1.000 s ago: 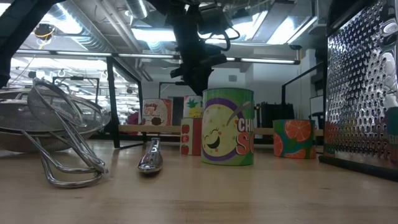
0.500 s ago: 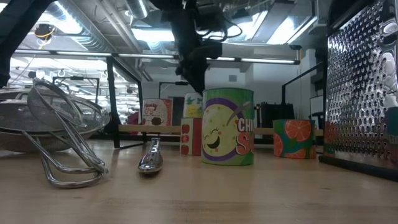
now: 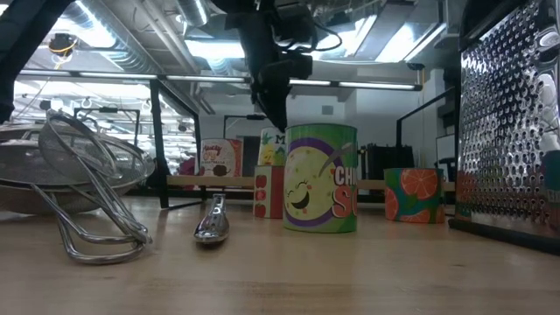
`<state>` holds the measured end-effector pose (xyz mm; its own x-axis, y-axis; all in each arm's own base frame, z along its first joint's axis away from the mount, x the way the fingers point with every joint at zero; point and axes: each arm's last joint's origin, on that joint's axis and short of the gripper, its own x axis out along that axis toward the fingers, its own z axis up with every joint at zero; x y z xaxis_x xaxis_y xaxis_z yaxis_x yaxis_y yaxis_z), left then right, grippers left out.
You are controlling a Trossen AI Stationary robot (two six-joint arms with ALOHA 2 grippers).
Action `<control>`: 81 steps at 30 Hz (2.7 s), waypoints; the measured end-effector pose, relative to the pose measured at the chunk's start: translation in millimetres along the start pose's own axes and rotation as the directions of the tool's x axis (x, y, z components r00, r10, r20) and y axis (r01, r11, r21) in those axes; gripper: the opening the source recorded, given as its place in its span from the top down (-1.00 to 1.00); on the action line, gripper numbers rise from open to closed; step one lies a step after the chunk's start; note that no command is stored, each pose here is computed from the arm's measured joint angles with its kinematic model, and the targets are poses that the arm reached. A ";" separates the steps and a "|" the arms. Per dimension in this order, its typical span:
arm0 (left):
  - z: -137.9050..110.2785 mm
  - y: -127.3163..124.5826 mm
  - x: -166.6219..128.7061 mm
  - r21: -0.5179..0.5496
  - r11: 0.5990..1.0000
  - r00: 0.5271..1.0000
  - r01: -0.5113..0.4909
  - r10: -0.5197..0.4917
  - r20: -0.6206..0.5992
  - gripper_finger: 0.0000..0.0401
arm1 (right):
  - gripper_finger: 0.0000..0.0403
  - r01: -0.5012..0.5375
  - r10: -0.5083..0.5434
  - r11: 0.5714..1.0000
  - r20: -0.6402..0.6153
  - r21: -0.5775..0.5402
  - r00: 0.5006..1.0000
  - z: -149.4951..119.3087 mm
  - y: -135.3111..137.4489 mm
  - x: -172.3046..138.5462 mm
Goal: Pick and place cans onto a shelf
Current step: Put the red can on the shelf, then put the pink can on the shelf aligned with the other orange can
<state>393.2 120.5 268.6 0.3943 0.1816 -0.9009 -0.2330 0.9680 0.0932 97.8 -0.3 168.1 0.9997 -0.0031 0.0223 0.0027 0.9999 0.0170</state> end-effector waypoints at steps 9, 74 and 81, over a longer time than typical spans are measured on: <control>0.0 0.0 0.2 0.000 1.000 1.000 -0.001 0.001 0.000 0.95 | 0.78 0.000 0.000 1.000 0.000 0.000 1.000 0.0 0.0 0.0; 6.9 -179.9 -64.4 0.335 0.914 0.949 0.228 -0.285 0.131 0.55 | 0.78 0.000 0.000 1.000 0.000 0.000 1.000 0.0 0.0 0.0; -6.0 -213.7 -73.9 0.311 0.908 0.937 0.282 -0.330 0.115 0.55 | 0.78 0.000 0.000 1.000 0.000 0.000 1.000 0.0 0.0 0.0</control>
<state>408.5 -100.8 312.8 0.5484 -0.1297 -0.8261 0.1761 0.9837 -0.0376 97.8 -0.3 168.1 0.9997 -0.0029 0.0223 0.0025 0.9998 0.0172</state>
